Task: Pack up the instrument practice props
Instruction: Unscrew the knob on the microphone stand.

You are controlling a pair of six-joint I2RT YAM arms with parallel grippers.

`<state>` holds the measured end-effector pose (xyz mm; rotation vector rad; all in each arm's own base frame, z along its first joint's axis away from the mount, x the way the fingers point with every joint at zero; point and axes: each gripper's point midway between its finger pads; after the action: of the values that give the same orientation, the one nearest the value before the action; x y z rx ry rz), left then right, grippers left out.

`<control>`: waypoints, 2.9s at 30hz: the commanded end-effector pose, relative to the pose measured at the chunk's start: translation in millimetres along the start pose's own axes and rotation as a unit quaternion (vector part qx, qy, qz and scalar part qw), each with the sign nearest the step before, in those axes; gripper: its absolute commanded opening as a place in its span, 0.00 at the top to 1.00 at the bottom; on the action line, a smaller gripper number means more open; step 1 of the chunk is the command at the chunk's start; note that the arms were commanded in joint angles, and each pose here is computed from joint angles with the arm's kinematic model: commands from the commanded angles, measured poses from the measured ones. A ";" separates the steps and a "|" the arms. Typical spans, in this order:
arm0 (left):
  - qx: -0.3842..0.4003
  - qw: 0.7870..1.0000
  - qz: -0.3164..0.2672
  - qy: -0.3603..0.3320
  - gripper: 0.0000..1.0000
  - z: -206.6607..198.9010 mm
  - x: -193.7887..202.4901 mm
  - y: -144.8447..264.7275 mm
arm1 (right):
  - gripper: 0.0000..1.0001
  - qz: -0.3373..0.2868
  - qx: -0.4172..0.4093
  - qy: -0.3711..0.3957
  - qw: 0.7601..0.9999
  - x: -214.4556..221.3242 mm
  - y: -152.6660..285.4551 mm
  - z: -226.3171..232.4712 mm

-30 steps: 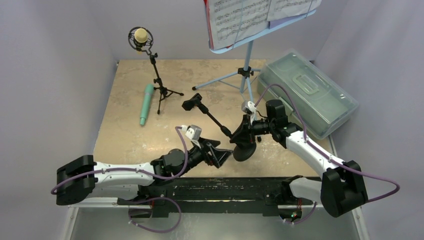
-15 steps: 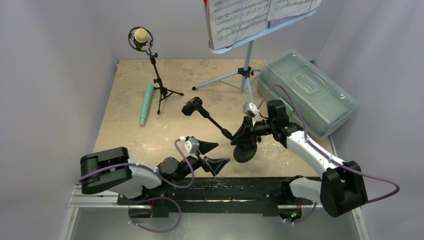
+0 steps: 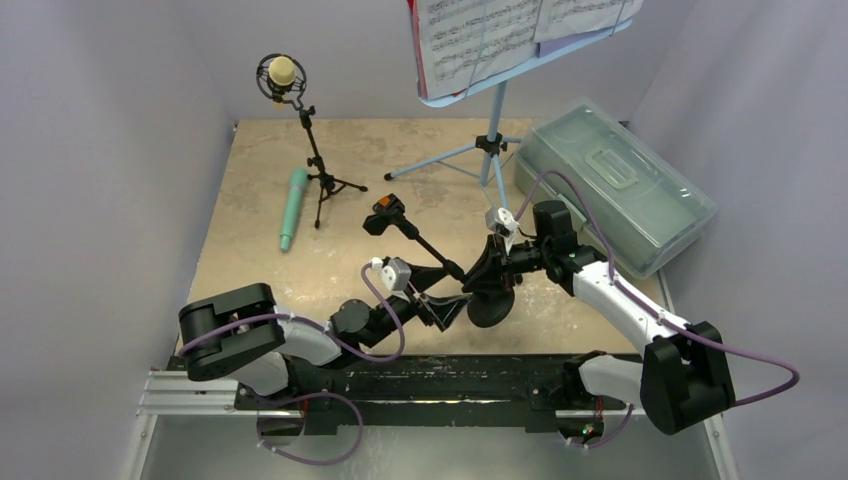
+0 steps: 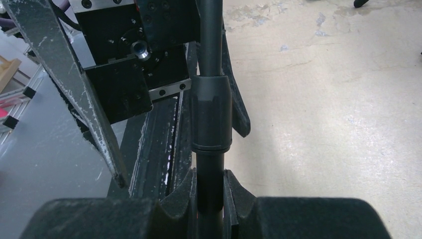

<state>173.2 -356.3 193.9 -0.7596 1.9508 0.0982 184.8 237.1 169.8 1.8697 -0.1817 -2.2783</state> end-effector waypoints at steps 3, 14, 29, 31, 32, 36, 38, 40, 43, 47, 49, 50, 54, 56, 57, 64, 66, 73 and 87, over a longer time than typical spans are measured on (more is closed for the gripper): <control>0.032 0.982 -0.183 0.031 0.29 -26.3 -96.0 1.2 | 1.00 -0.027 -0.019 0.052 0.998 -29.2 3.5 4.4; 0.018 0.979 -0.190 0.068 0.49 -22.2 -94.4 -11.9 | 1.00 -0.026 -0.016 0.049 0.998 -27.7 3.1 3.6; -0.040 0.963 -0.227 0.139 1.00 -1.6 -105.1 -11.6 | 1.00 -0.008 0.036 0.041 0.998 -22.4 4.6 -13.4; -0.073 0.954 -0.229 0.181 1.00 6.5 -102.9 -13.2 | 1.00 -0.002 0.090 0.029 0.996 -20.3 7.5 -29.9; -0.111 0.953 -0.210 0.190 1.00 13.7 -92.9 -20.4 | 1.00 0.001 0.120 0.026 0.992 -18.9 9.9 -39.1; -0.320 0.906 -0.140 0.238 1.00 44.6 -60.5 -36.7 | 1.00 0.004 0.198 0.008 0.980 -16.6 18.3 -62.2; -0.394 0.877 -0.124 0.244 1.00 51.7 -54.8 -36.3 | 1.00 0.002 0.229 -0.002 0.973 -16.4 22.6 -71.1; -0.416 0.869 -0.116 0.240 1.00 50.0 -49.6 -39.5 | 1.00 -0.001 0.247 -0.012 0.969 -16.1 24.9 -76.1; -0.408 0.872 -0.109 0.247 1.00 43.4 -43.6 -44.8 | 1.00 -0.005 0.255 -0.018 0.967 -17.6 25.5 -78.0; -0.400 0.878 -0.105 0.240 1.00 41.8 -43.2 -44.5 | 1.00 -0.010 0.245 -0.022 0.969 -19.3 23.7 -74.3; -0.393 0.884 -0.101 0.231 1.00 40.8 -45.1 -42.5 | 1.00 -0.012 0.236 -0.021 0.972 -20.0 22.0 -71.9; -0.392 0.887 -0.097 0.224 0.99 41.0 -45.7 -40.3 | 1.00 -0.016 0.230 -0.027 0.973 -21.2 20.7 -69.9; -0.359 0.914 -0.065 0.181 0.66 33.3 -49.7 -35.3 | 1.00 -0.030 0.191 -0.044 0.980 -25.7 13.9 -57.5; -0.315 0.935 -0.043 0.157 0.49 24.7 -48.1 -32.3 | 1.00 -0.038 0.168 -0.046 0.984 -30.0 11.1 -50.3; -0.286 0.948 -0.030 0.139 0.41 18.9 -47.3 -29.6 | 1.00 -0.041 0.159 -0.045 0.985 -31.4 10.3 -47.3; -0.138 0.982 -0.043 0.119 0.11 0.5 -63.2 11.9 | 1.00 -0.049 0.122 -0.037 0.991 -35.7 7.3 -34.7; -0.124 0.983 -0.057 0.126 0.11 5.0 -67.8 20.6 | 1.00 -0.051 0.109 -0.033 0.992 -36.4 6.2 -30.6; -0.001 0.976 -0.129 0.173 0.13 -13.6 -95.3 23.7 | 1.00 -0.056 0.024 0.003 0.998 -38.7 3.8 -3.6; 0.066 0.972 -0.149 0.167 0.30 -24.8 -92.7 -11.9 | 1.00 -0.057 0.008 0.002 0.998 -37.3 3.6 1.7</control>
<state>195.6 -340.3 204.0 -0.9333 2.2148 0.0212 188.8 240.5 194.3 1.8357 -0.1573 -2.4259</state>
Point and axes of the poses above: each gripper's point midway between its finger pads, its own y axis back along the fingers, its own z axis along the line the jaws close on, x = y × z, and after that the axes turned 8 degrees about y, right-handed
